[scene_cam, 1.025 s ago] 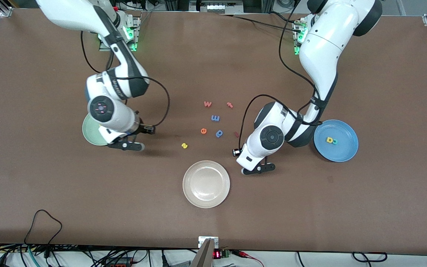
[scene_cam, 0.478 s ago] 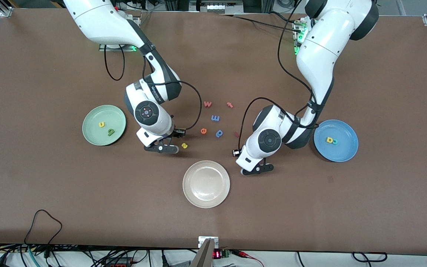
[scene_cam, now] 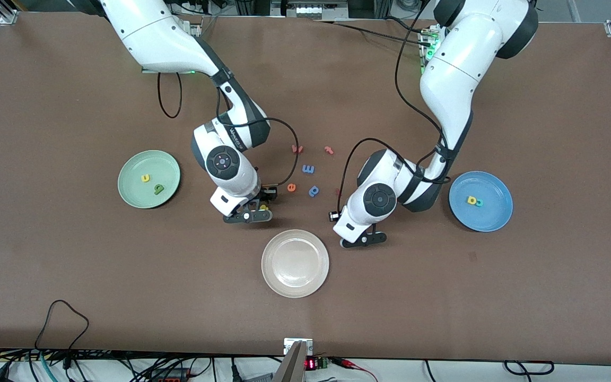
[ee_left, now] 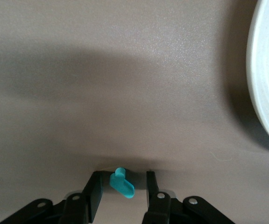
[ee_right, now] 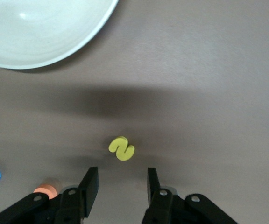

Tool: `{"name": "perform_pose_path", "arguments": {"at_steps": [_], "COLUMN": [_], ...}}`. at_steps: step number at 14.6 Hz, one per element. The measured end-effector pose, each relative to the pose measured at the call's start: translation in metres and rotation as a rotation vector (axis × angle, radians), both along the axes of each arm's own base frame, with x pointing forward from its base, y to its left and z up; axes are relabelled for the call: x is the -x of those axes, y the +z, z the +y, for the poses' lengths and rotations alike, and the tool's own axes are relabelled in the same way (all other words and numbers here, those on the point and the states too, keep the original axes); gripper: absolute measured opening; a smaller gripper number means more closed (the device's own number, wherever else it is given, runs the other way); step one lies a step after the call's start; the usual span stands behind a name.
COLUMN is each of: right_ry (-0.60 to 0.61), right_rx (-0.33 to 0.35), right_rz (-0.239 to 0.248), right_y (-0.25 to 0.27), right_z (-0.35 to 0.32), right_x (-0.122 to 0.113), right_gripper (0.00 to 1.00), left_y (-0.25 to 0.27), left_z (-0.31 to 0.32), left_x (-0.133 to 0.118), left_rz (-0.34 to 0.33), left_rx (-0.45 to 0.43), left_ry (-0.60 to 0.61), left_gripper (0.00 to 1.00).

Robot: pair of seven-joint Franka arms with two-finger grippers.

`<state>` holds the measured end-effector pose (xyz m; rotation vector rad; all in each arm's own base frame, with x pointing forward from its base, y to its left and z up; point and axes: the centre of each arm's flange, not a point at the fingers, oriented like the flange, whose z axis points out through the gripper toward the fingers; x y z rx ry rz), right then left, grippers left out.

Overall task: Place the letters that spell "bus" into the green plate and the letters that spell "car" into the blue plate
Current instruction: 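Carry the cyan letter to the blue plate while the right gripper reaches yellow 2, then release the cyan letter on the blue plate while the right gripper grasps yellow 2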

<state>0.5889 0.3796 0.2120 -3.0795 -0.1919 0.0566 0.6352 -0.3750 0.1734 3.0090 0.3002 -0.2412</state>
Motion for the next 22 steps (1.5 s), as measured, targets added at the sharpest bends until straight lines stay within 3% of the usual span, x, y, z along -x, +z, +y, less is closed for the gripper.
{"name": "perform_pose_path", "arguments": {"at_steps": [1,3,5,6,11,12,15,18,22], "right_ry": [0.029,0.081,0.121,0.138,0.162,0.163,0.17,0.179,0.179], "right_rx": [0.002,0.029,0.051,0.056,0.051,0.051,0.051,0.045,0.045], "right_rz": [-0.007,-0.032,-0.062,-0.072,-0.092,-0.092,-0.092,-0.1,-0.102], "right_y": [-0.003,-0.01,-0.018,-0.022,-0.027,-0.027,-0.029,-0.037,-0.036], "right_z": [0.002,0.003,0.005,0.005,0.007,0.007,0.011,0.016,0.016], "right_x": [0.0,0.0,0.0,0.0,0.0,0.0,0.002,0.005,0.005], "right_gripper": [0.51,0.52,0.52,0.52,0.52,0.52,0.52,0.52,0.52], "left_y": [0.0,0.0,0.0,0.0,0.013,0.022,0.061,0.098,0.098], "left_z": [0.0,0.0,0.001,0.001,0.028,0.043,0.106,0.202,0.316], "left_x": [0.0,0.0,0.0,-0.001,-0.024,-0.032,-0.049,-0.064,-0.043], "left_rz": [0.0,0.0,-0.001,-0.002,-0.04,-0.041,0.04,0.073,0.098], "left_rx": [0.0,-0.001,-0.001,0.0,0.012,0.012,-0.024,-0.023,-0.012], "left_ry": [0.0,-0.001,-0.002,-0.008,-0.037,-0.041,-0.069,-0.141,-0.185], "left_gripper": [0.45,0.31,0.29,0.21,0.18,0.18,0.18,0.18,0.18]}}
